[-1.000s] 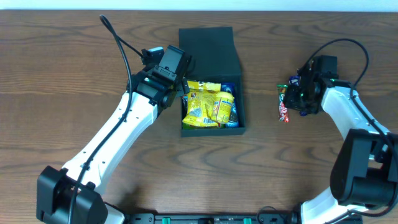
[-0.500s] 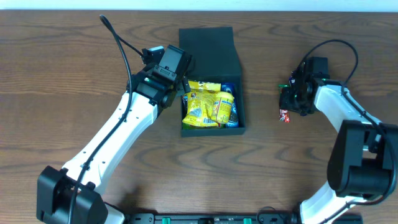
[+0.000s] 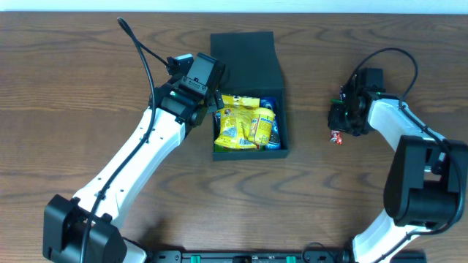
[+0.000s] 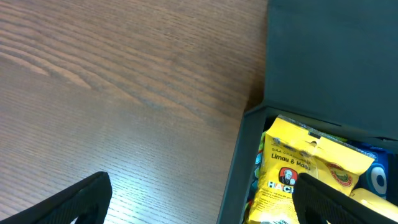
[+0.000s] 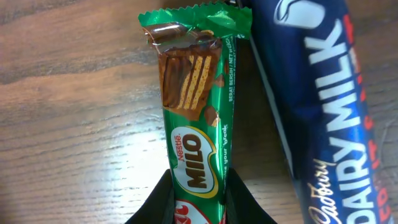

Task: Pack container
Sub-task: 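Grasp the red KitKat bar with the right gripper, then insert the KitKat bar into the box's right side with the right gripper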

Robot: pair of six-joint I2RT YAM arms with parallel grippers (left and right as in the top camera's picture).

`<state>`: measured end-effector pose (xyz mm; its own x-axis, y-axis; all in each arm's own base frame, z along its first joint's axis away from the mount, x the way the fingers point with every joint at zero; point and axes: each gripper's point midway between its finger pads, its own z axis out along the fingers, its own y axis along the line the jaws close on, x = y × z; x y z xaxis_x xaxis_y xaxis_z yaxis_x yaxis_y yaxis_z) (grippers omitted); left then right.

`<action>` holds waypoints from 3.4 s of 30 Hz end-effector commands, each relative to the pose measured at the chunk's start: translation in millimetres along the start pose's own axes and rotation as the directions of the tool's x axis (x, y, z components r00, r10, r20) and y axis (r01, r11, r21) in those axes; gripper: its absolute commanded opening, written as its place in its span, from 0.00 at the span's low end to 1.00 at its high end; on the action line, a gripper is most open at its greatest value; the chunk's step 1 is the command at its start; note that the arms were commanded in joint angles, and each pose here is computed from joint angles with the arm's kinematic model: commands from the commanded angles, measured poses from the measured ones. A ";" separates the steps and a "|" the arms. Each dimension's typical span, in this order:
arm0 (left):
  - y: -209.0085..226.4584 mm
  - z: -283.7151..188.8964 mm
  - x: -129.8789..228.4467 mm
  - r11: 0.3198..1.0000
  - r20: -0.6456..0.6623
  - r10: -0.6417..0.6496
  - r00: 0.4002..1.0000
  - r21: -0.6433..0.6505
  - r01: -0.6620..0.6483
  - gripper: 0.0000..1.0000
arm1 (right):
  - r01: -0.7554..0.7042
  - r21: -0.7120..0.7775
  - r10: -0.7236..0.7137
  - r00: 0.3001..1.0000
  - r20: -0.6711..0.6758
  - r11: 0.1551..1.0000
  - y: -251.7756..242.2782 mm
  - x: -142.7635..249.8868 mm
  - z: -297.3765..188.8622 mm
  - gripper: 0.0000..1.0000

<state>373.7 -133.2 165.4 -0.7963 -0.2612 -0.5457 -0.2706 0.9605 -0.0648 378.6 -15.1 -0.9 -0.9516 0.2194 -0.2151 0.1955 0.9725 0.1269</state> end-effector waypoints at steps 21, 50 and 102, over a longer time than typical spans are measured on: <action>2.2 16.6 8.9 0.999 -0.036 0.010 0.999 -0.036 -0.011 0.94 | 0.307 -0.180 -0.308 0.951 0.020 0.935 172.7 37.4 -93.4 0.01; 2.5 16.5 11.1 0.999 -0.046 0.013 0.999 -0.035 -0.015 0.95 | 0.322 -0.116 -0.320 0.947 0.039 0.940 184.7 38.6 -79.6 0.01; 3.6 16.2 12.3 0.999 -0.051 0.015 0.999 -0.039 -0.017 0.95 | 0.435 -0.148 -0.425 0.900 0.097 0.888 198.1 25.2 -46.7 0.01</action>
<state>373.3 -133.7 149.6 -0.8202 -0.2494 -0.5149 -0.2712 0.9619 -0.0338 380.8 183.1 61.9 -0.9183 -0.1976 -0.3429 -0.2675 0.9484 0.1700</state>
